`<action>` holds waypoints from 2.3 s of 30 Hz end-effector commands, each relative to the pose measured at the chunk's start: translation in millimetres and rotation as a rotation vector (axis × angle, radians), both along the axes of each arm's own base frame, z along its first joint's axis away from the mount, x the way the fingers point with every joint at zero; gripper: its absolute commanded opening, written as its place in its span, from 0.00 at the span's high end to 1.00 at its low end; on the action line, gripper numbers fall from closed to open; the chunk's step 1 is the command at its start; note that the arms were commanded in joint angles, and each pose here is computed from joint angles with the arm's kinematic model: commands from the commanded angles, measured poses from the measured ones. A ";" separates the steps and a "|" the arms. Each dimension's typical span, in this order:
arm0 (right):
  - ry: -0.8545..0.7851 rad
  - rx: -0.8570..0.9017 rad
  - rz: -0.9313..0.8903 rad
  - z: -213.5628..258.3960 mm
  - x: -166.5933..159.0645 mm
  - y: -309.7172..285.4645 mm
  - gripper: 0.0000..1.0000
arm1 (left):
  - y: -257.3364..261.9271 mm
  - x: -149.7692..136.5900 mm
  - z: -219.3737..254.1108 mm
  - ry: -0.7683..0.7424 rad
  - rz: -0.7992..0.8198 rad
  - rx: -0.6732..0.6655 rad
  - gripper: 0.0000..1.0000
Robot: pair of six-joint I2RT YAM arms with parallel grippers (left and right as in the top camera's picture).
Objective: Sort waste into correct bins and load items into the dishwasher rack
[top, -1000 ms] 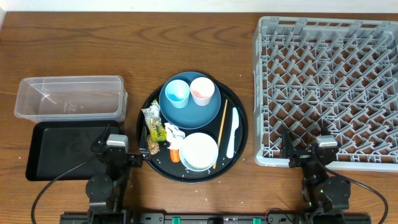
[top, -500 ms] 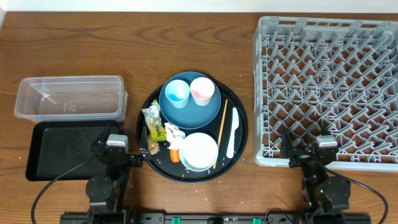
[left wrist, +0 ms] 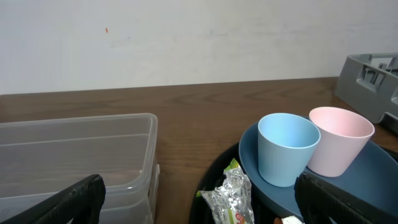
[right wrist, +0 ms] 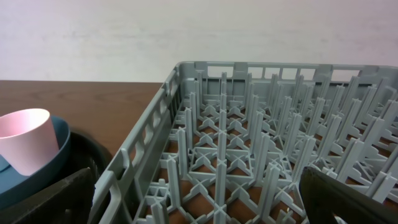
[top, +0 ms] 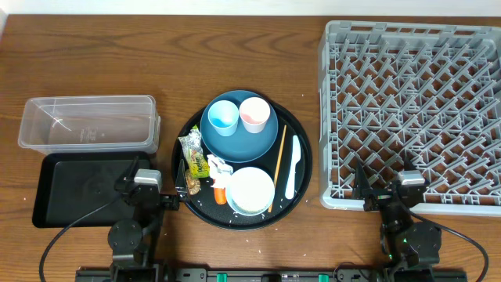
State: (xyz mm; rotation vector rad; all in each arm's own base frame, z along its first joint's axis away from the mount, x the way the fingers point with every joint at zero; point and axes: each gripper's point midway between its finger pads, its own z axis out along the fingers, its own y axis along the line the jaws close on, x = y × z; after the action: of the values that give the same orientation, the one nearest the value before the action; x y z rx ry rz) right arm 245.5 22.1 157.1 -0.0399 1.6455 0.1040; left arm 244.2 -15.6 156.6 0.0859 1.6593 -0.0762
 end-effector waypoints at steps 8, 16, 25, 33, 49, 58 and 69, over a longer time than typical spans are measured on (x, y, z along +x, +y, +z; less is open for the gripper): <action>-0.002 -0.007 0.004 -0.2 -0.3 0.7 0.01 | -4.0 -0.9 -15.2 0.044 -0.023 0.007 0.02; -0.002 -0.007 0.004 -0.2 -0.3 0.7 0.01 | -4.0 -0.5 -12.5 0.032 -0.023 0.010 0.02; -0.002 -0.007 0.004 -0.1 -0.3 0.7 0.01 | -34.2 -8.6 4.1 0.061 -0.176 -0.262 0.02; -0.002 -0.007 0.004 -0.2 -0.3 0.7 0.01 | -34.4 -20.8 94.4 0.002 -0.182 -0.290 0.02; -0.002 -0.007 0.004 -0.2 -0.3 0.7 0.01 | -52.3 -13.3 139.3 0.914 -0.139 -0.426 0.02; -0.002 -0.007 0.004 -0.2 -0.3 0.7 0.01 | -51.9 -2.0 77.6 1.245 -0.071 -0.463 0.14; -0.002 -0.007 0.004 -0.2 -0.3 0.7 0.01 | -36.0 -6.8 7.6 1.466 0.058 -0.408 0.43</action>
State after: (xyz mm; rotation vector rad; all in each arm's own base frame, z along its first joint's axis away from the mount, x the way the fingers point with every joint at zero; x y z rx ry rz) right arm 245.5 22.1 157.1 -0.0399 1.6455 0.1040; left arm 241.3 -60.2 178.1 -0.4271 3.0151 -0.6156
